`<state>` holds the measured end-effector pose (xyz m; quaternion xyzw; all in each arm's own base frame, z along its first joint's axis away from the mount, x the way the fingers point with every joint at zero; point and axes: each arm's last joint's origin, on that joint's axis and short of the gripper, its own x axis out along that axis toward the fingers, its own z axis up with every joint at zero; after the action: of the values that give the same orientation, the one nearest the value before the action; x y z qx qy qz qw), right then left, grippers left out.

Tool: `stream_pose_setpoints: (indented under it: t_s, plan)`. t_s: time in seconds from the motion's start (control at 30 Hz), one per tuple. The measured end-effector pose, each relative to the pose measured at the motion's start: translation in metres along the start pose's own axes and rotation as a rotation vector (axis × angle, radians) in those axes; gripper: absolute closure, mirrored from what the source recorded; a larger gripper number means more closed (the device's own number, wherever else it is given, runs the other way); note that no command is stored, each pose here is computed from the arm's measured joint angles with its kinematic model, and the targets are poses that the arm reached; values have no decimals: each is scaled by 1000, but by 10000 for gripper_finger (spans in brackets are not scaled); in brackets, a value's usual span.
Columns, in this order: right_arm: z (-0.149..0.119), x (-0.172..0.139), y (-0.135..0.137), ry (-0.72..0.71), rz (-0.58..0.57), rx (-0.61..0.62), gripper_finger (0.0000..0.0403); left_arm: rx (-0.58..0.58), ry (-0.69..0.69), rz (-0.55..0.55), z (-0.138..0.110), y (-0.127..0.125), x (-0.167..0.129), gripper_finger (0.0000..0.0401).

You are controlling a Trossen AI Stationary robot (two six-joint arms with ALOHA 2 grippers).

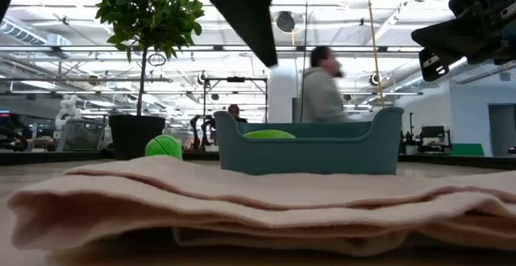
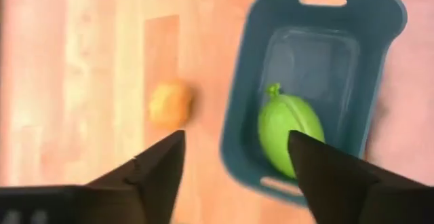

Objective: Pick and placing Produce into tupperware
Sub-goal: Adjust the blue bin

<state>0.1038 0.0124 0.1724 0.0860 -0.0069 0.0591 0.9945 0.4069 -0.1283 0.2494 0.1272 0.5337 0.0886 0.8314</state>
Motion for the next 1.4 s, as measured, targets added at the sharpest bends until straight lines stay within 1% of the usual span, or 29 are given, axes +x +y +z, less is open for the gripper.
stream_pose_setpoints:
  t_s: [0.07,0.13,0.27,0.3,0.33,0.37,0.53,0.67,0.77,0.83,0.93,1.17,1.27,1.4]
  plan:
    - [0,0,0,3,-1,0,403,-8,-20,17,0,2,-7,191]
    - [0,0,0,3,0,0,403,-13,-38,21,1,4,-12,239]
    - [0,0,0,3,0,0,403,-19,-39,26,2,8,-11,347]
    - [0,0,0,3,0,0,403,-20,-38,26,2,8,-10,371]
    - [0,0,0,3,0,0,403,-21,-38,27,2,9,-10,386]
    - [0,0,0,3,0,0,403,-20,-39,28,2,9,-10,391]
    - [0,0,0,3,3,0,403,1,-62,67,2,7,-7,379]
    - [0,0,0,3,3,0,403,3,-90,72,0,2,-8,394]
    - [0,0,0,3,3,0,403,11,-93,125,-10,-2,-12,397]
    - [0,0,0,3,3,0,403,-29,-148,143,-15,1,-21,395]
    - [0,0,0,4,3,0,403,-104,-207,129,-32,9,-25,399]
    - [-1,1,0,12,1,53,403,-286,-292,38,-83,30,5,399]
    - [-2,2,0,25,-1,59,403,-327,-289,19,-105,30,21,400]
    - [-5,4,-1,60,-9,71,403,-372,-274,6,-122,26,31,400]
